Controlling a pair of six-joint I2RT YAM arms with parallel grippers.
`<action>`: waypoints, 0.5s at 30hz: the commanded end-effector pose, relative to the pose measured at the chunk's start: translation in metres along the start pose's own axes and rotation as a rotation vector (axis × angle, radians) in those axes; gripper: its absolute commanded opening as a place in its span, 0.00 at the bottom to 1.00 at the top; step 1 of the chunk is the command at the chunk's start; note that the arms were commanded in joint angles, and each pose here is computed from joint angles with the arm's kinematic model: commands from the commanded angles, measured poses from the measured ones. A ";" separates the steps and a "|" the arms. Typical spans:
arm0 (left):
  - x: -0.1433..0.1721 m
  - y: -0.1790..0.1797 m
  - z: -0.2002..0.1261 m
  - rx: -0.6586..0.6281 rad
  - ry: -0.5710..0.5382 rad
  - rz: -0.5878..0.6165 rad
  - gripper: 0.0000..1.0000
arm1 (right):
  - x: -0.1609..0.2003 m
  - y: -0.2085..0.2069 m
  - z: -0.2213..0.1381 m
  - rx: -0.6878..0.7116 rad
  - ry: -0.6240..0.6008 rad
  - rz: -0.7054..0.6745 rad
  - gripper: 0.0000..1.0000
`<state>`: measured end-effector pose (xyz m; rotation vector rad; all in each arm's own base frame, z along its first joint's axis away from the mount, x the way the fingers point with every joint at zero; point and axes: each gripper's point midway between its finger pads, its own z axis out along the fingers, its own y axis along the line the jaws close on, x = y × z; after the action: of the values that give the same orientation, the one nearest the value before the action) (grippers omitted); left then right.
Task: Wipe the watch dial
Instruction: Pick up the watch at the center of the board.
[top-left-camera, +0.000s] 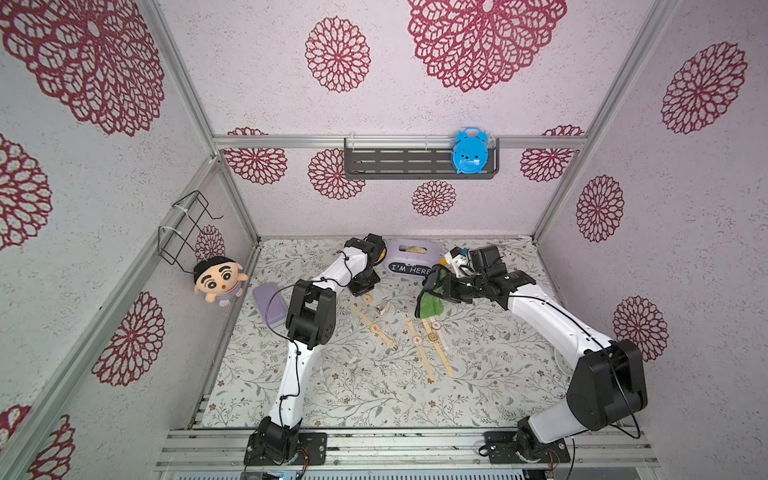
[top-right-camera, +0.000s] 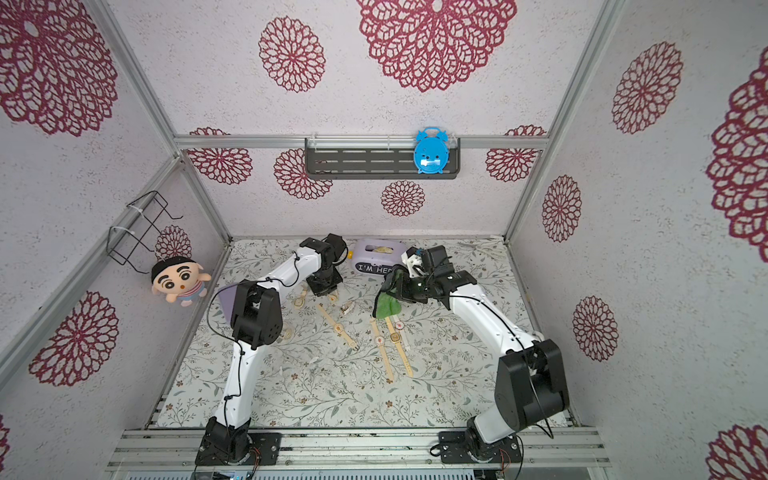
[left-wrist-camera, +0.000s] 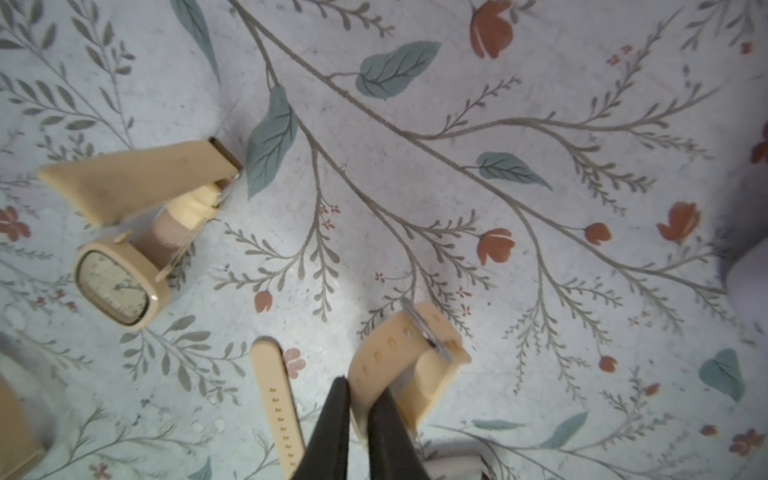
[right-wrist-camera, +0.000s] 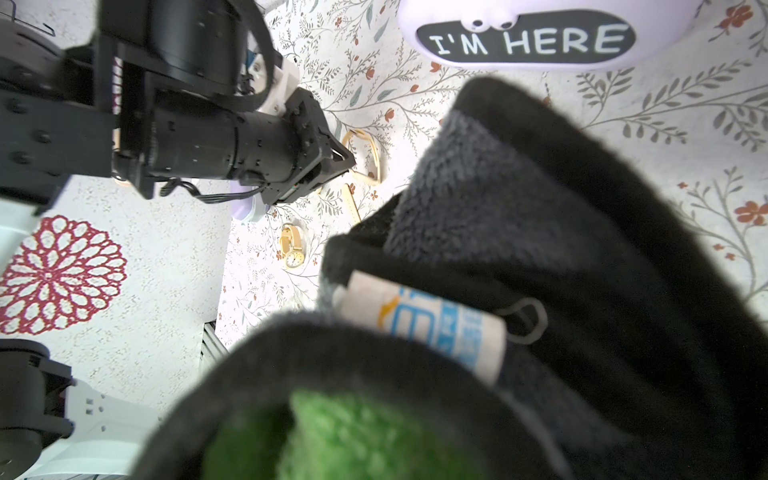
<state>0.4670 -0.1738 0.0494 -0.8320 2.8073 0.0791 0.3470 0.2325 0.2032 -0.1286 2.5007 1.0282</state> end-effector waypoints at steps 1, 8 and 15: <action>-0.019 -0.007 -0.060 0.110 -0.071 -0.012 0.14 | -0.008 0.014 -0.008 -0.056 -0.035 -0.024 0.00; -0.020 -0.002 -0.089 0.160 -0.090 -0.016 0.10 | -0.015 0.019 -0.001 -0.086 -0.047 0.002 0.00; -0.008 0.000 -0.107 0.254 -0.046 -0.058 0.00 | -0.012 0.038 0.018 -0.119 -0.031 -0.001 0.00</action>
<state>0.4583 -0.1783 0.1488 -0.8057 2.6795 -0.1672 0.3534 0.2501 0.2059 -0.1086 2.4692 1.1004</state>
